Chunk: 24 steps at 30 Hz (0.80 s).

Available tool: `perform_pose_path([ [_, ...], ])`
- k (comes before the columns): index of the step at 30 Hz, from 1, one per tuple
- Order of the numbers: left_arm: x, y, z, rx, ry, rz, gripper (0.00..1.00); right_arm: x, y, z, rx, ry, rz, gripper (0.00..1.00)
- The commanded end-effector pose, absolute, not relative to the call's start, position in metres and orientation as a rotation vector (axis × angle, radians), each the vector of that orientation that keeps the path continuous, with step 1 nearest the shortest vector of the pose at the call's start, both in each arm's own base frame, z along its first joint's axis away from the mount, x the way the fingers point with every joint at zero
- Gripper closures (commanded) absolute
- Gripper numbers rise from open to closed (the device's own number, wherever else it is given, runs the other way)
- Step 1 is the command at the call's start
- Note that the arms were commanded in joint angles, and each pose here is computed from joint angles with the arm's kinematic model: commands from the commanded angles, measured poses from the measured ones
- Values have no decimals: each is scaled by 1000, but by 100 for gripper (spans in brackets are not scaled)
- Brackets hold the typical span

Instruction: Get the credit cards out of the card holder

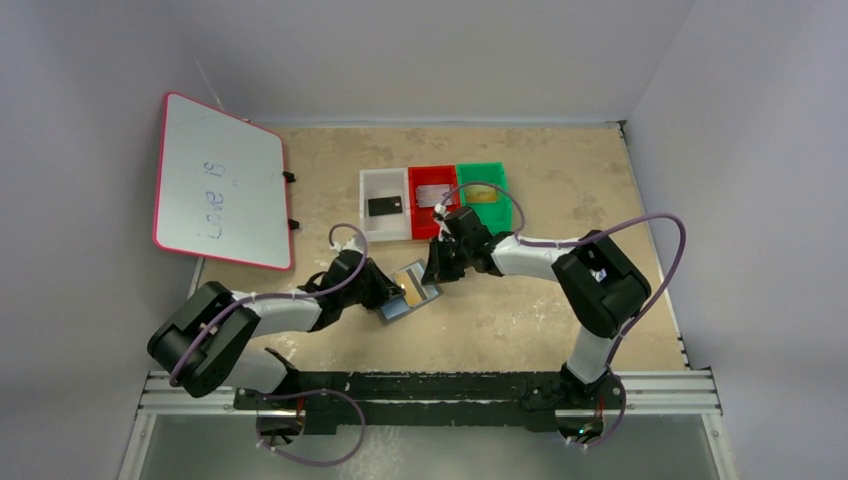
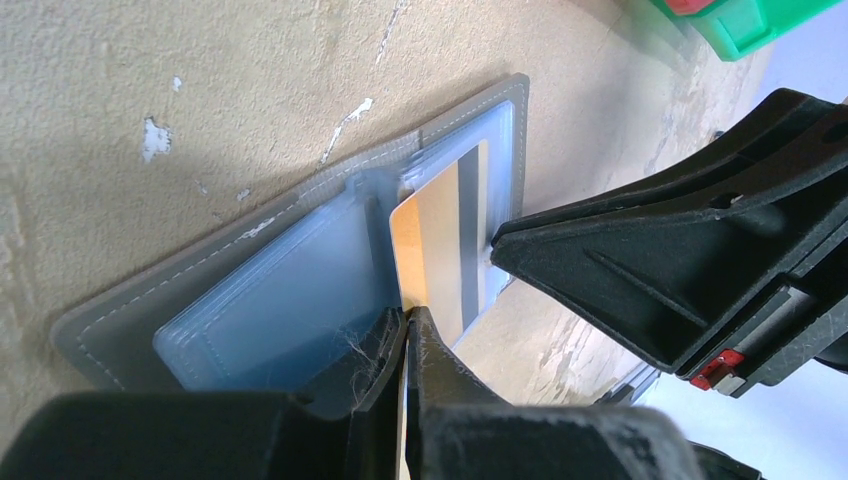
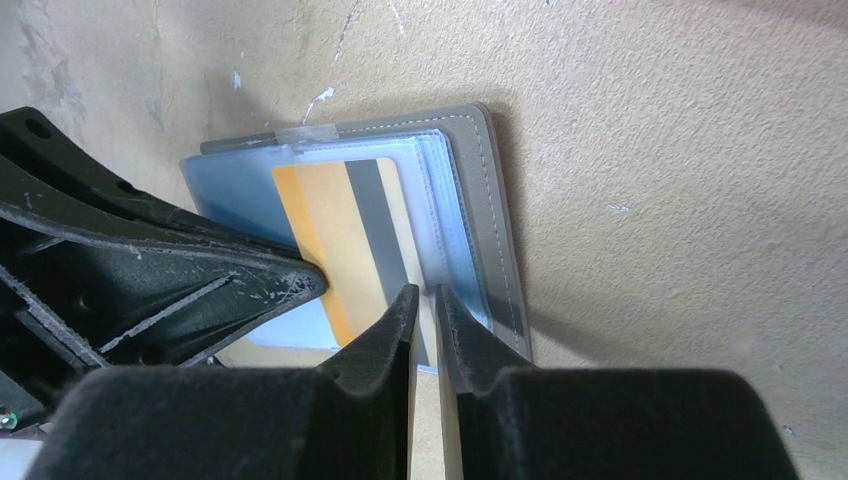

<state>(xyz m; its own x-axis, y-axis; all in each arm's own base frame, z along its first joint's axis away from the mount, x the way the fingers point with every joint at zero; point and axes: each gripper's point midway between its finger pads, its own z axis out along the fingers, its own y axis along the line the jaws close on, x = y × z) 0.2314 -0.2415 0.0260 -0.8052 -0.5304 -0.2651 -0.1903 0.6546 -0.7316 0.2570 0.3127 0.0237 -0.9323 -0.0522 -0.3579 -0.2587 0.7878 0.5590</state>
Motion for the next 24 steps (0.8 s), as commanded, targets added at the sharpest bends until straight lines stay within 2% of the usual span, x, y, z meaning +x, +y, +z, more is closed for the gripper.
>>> perform_pose_path([
  [1,225,-228,20,-544,2426,-906,100,261,301,20,-240,2681,769,85],
  [7,224,-216,14,-507,2462,-787,100,263,291,37,-219,2655,712,75],
  [12,228,-213,17,-409,2498,-699,100,264,295,33,-231,2650,727,71],
  [20,228,-217,10,-388,2528,-700,100,256,330,44,-328,2622,846,73],
  [24,228,-213,10,-373,2537,-660,100,262,325,45,-287,2624,724,75],
])
